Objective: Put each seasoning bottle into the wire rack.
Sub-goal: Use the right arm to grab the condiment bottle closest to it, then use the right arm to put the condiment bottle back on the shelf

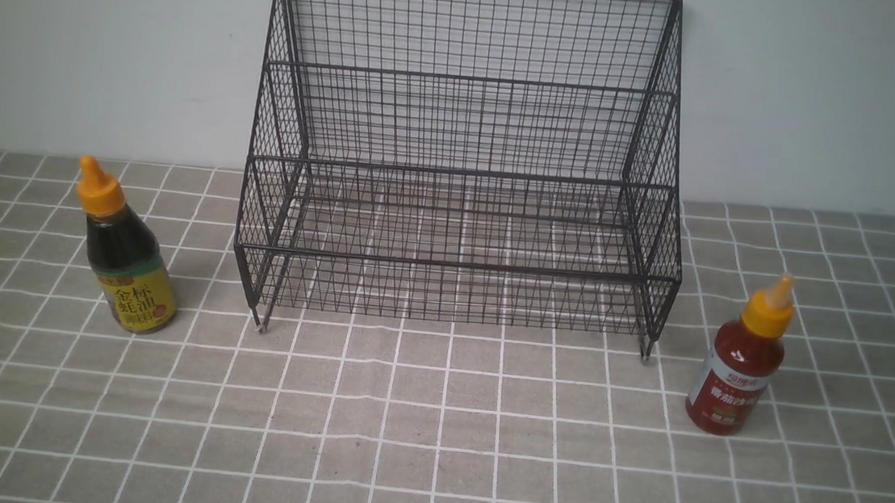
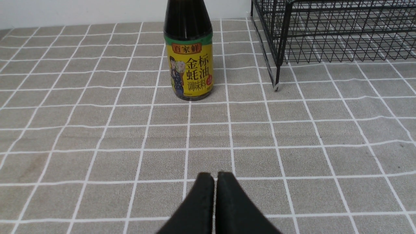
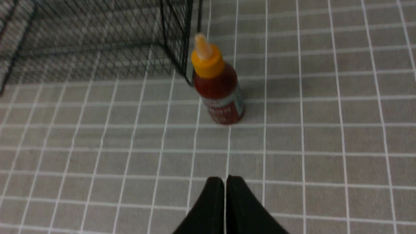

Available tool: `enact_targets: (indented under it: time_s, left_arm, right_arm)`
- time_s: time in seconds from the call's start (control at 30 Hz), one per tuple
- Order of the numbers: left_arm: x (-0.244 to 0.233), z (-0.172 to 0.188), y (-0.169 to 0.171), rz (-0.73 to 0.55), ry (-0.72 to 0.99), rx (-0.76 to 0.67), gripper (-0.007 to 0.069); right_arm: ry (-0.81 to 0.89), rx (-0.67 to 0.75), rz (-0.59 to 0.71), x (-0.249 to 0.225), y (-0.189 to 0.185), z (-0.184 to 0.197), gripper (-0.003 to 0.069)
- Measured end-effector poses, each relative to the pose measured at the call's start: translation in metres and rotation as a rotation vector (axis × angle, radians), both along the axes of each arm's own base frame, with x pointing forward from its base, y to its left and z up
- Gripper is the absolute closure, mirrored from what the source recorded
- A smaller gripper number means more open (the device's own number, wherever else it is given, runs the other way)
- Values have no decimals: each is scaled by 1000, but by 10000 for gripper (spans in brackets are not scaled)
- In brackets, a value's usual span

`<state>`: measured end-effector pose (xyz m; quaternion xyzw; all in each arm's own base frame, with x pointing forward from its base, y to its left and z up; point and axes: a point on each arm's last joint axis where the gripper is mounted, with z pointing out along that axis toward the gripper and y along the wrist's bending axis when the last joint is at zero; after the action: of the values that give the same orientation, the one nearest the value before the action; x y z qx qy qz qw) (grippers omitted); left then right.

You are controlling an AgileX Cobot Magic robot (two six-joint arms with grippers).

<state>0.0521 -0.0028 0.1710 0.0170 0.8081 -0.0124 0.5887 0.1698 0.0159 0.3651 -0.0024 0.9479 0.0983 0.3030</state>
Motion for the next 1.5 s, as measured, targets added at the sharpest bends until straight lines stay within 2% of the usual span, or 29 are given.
enact_targets:
  time_s: [0.1, 0.3, 0.33, 0.37, 0.4, 0.47, 0.63, 0.87, 0.97, 1.0, 1.03, 1.07, 1.1, 1.17, 1.23, 1.4, 1.43, 1.5]
  left_arm:
    - [0, 0, 0, 0, 0, 0, 631]
    - [0, 0, 0, 0, 0, 0, 631]
    - [0, 0, 0, 0, 0, 0, 631]
    - [0, 0, 0, 0, 0, 0, 631]
    - [0, 0, 0, 0, 0, 0, 631]
    - [0, 0, 0, 0, 0, 0, 631]
    - [0, 0, 0, 0, 0, 0, 631]
    - [0, 0, 0, 0, 0, 0, 631]
    - [0, 0, 0, 0, 0, 0, 631]
    - [0, 0, 0, 0, 0, 0, 631]
    - [0, 0, 0, 0, 0, 0, 631]
    - [0, 0, 0, 0, 0, 0, 631]
    - [0, 0, 0, 0, 0, 0, 631]
    - [0, 0, 0, 0, 0, 0, 631]
    - [0, 0, 0, 0, 0, 0, 631]
    - [0, 0, 0, 0, 0, 0, 631]
    - [0, 0, 0, 0, 0, 0, 631]
    - [0, 0, 0, 0, 0, 0, 631]
  right_arm:
    - [46, -19, 35, 25, 0, 1, 581]
    - [92, -13, 53, 81, 2, -11, 335]
    - [91, -20, 56, 87, 3, -15, 319]
    - [99, -34, 69, 94, 7, -21, 264]
    - [100, -37, 72, 97, 7, -23, 256]
    - [100, -79, 111, 110, 18, -36, 173]
    - [94, -162, 157, 140, 35, -67, 68]
    - [147, -158, 168, 163, 45, -102, 61]
    - [172, -154, 164, 172, 46, -119, 92]
    - [178, -154, 164, 173, 46, -122, 113]
    - [186, -151, 162, 175, 47, -125, 167]
    - [187, -151, 161, 175, 47, -126, 178]
    - [189, -146, 159, 176, 47, -126, 295]
    - [189, -146, 162, 176, 47, -123, 384]
    - [193, -165, 175, 176, 47, -114, 365]
    - [129, -182, 184, 175, 45, -64, 365]
    - [70, -173, 182, 172, 45, -32, 365]
    - [17, -153, 182, 169, 47, -8, 365]
